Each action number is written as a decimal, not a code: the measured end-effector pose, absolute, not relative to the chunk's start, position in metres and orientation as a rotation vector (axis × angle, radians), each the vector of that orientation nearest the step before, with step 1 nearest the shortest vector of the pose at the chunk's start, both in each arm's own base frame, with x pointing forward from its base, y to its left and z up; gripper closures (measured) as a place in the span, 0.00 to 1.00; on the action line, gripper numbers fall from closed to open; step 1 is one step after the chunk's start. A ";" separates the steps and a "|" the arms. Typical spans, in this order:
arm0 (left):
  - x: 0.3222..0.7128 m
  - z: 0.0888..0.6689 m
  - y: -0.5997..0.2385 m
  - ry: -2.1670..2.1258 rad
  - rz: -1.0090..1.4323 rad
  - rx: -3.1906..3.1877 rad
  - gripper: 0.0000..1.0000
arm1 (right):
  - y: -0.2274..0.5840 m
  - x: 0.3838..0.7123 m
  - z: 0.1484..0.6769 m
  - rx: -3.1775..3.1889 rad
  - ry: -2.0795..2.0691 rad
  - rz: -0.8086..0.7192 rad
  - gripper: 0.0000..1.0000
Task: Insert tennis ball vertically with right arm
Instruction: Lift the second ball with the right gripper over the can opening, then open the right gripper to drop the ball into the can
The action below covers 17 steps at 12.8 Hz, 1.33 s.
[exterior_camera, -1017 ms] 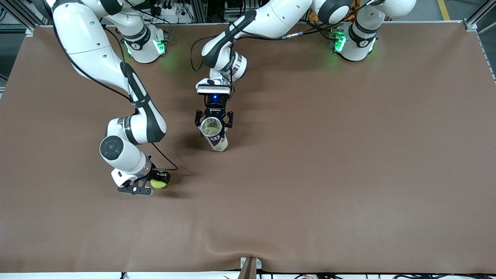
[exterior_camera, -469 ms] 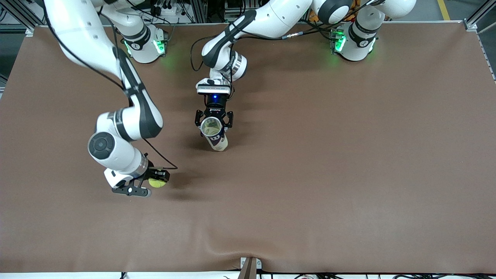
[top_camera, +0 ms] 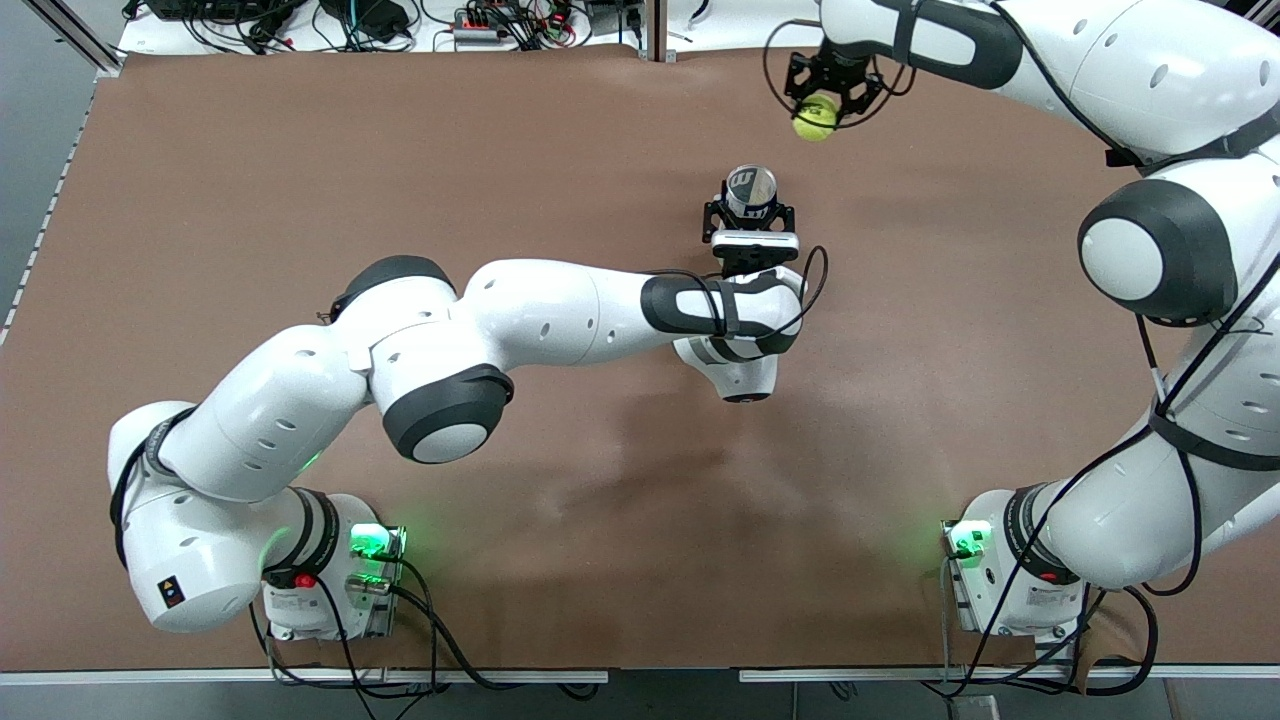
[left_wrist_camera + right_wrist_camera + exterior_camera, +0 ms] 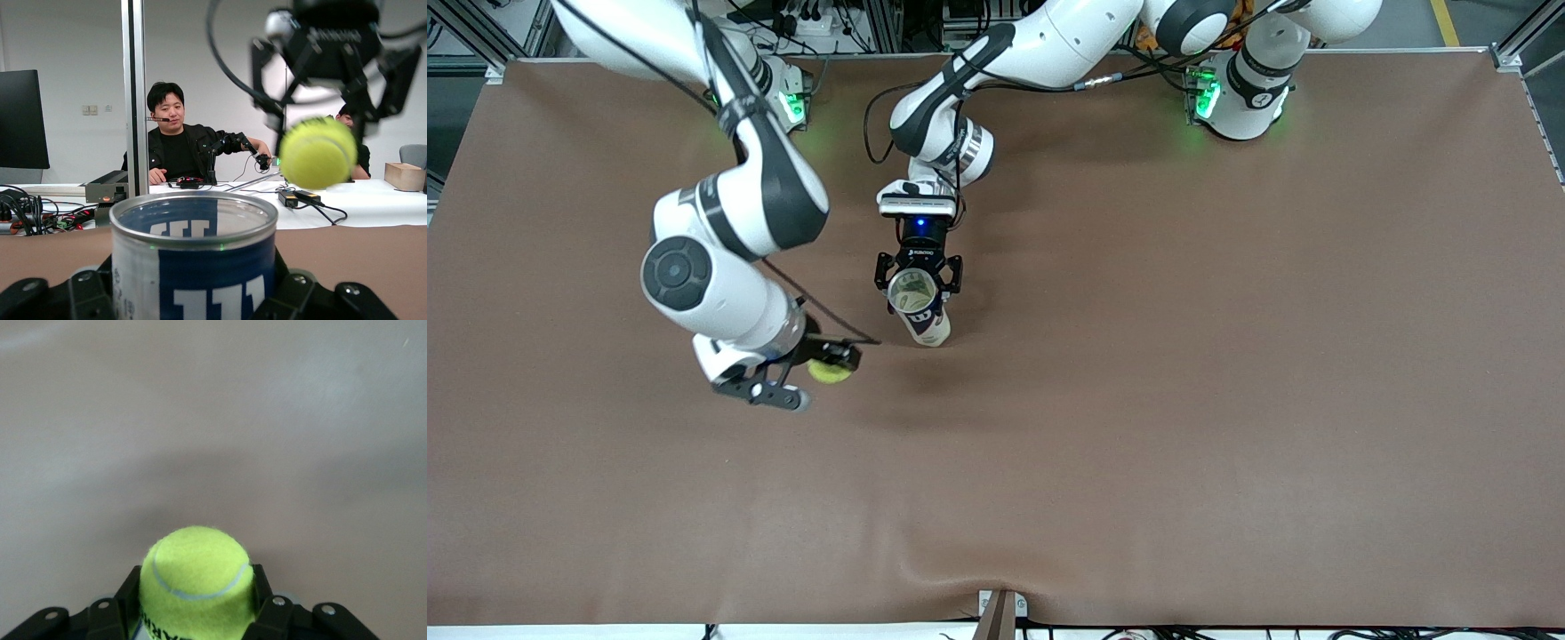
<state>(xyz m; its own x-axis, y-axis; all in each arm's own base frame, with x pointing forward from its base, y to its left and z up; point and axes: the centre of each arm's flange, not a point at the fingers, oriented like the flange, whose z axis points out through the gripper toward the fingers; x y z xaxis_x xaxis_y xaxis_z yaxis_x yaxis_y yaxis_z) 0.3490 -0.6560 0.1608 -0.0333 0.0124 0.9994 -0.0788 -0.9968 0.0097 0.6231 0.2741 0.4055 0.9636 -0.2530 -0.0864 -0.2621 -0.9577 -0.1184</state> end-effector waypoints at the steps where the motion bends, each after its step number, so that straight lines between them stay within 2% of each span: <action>1: 0.349 0.161 -0.656 -0.074 2.212 2.139 0.19 | 0.287 0.616 0.414 -2.977 0.415 0.124 0.33; 8: 0.347 0.161 -0.657 -0.070 2.209 2.136 0.18 | 0.359 0.564 0.417 -3.017 0.473 0.258 0.33; 16: 0.345 0.160 -0.657 -0.066 2.210 2.130 0.17 | 0.377 0.542 0.401 -3.050 0.481 0.323 0.33; 17: 0.345 0.160 -0.657 -0.066 2.209 2.130 0.17 | 0.376 0.542 0.398 -3.053 0.484 0.330 0.27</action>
<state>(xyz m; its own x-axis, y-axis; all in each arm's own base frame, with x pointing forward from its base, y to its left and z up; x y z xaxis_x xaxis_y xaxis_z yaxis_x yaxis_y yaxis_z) 0.3450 -0.6573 0.1603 -0.0357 0.0219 0.9991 -0.0815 -0.9965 0.0190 0.5416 0.3765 0.3980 0.9291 -0.3022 -0.2134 -0.3091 -0.9510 0.0008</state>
